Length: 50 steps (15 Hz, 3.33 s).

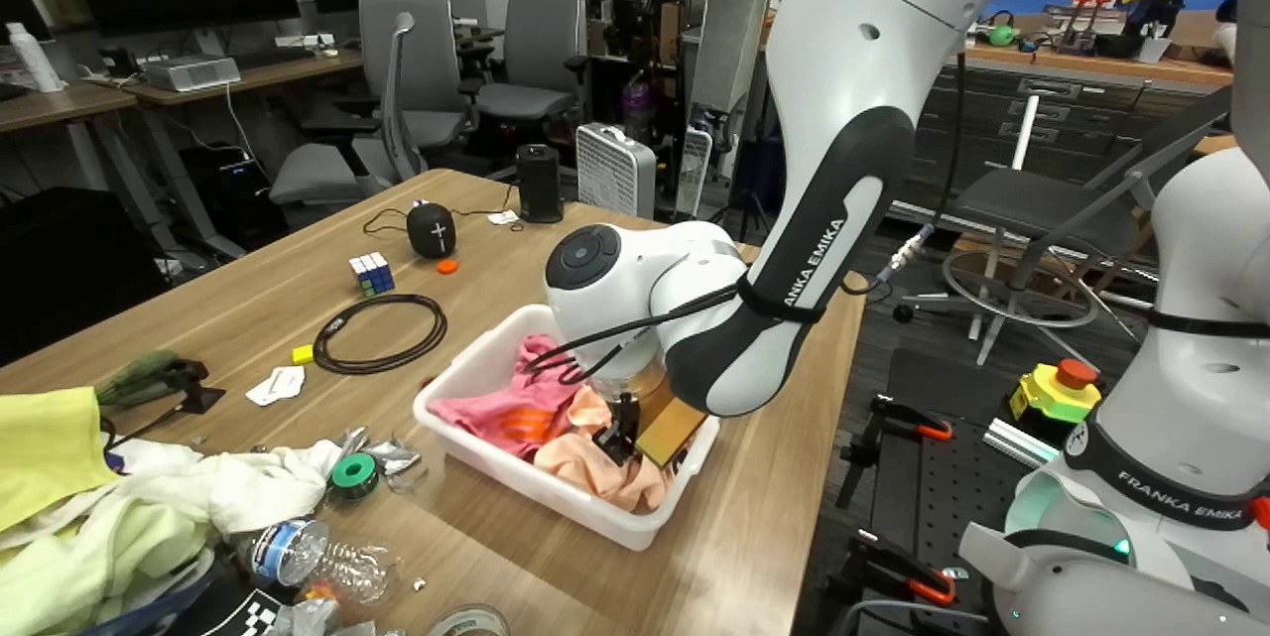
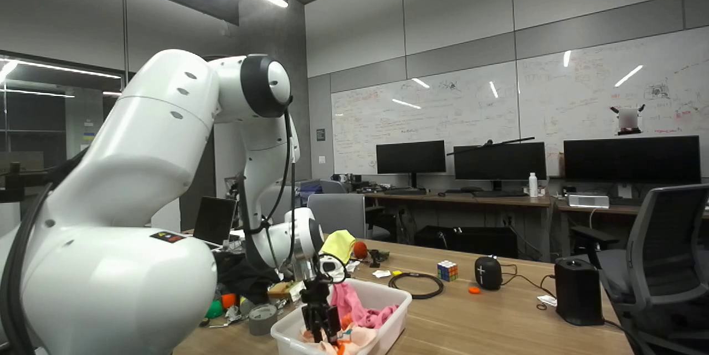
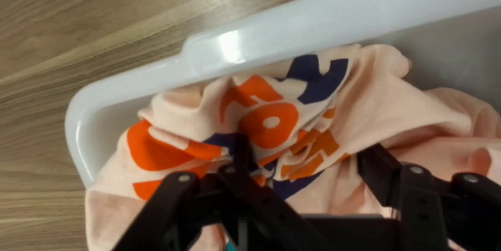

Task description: Pick up the cloths from the plastic container and put them on the table.

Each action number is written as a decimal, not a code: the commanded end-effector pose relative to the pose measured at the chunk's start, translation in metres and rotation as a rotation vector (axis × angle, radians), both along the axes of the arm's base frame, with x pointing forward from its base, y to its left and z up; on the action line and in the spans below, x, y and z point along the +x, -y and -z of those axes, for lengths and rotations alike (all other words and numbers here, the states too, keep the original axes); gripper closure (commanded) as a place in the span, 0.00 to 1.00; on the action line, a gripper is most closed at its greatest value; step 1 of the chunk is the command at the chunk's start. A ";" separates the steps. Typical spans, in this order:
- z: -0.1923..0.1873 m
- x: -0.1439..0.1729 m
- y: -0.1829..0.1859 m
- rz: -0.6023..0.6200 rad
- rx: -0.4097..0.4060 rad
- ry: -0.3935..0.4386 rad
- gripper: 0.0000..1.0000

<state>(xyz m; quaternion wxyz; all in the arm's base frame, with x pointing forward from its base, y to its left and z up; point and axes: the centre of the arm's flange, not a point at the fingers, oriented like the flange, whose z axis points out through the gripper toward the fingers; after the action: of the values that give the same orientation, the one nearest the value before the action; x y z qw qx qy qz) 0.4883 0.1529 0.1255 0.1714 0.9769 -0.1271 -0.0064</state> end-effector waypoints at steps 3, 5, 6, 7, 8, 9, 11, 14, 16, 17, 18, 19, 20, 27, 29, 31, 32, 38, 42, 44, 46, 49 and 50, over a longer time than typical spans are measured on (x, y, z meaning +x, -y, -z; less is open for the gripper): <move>-0.002 0.009 0.003 0.009 0.006 0.049 0.72; -0.003 0.010 0.005 0.019 0.007 0.050 0.87; -0.004 0.011 0.006 0.019 0.010 0.053 0.92; -0.005 0.011 0.008 0.024 0.009 0.056 0.94; -0.007 0.012 0.010 0.031 0.009 0.058 0.96; -0.010 0.013 0.012 0.033 0.009 0.066 1.00; -0.018 0.016 0.019 0.049 0.017 0.083 0.95; -0.040 0.022 0.035 0.092 0.032 0.120 0.94; -0.067 0.027 0.057 0.142 0.045 0.171 0.95; -0.083 0.029 0.069 0.161 0.054 0.203 0.95; -0.100 0.031 0.082 0.185 0.057 0.238 0.95; -0.117 0.033 0.093 0.209 0.056 0.272 0.95; -0.135 0.034 0.105 0.230 0.059 0.307 0.96; -0.254 0.015 0.144 0.256 0.068 0.552 0.95; -0.283 0.009 0.153 0.279 0.078 0.598 0.95; -0.302 0.004 0.164 0.290 0.086 0.638 0.95; -0.309 0.004 0.169 0.305 0.080 0.646 0.95; -0.285 0.021 0.220 0.418 -0.019 0.568 0.95; -0.242 0.019 0.268 0.563 -0.110 0.421 0.95; -0.224 0.016 0.280 0.611 -0.135 0.372 0.95; -0.209 0.005 0.287 0.639 -0.144 0.336 0.95; -0.201 0.009 0.286 0.633 -0.150 0.302 0.62; -0.198 0.009 0.284 0.627 -0.153 0.294 0.55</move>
<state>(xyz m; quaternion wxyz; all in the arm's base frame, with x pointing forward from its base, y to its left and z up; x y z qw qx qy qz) 0.4875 -0.1350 0.3222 0.2061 0.8669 -0.4435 0.0965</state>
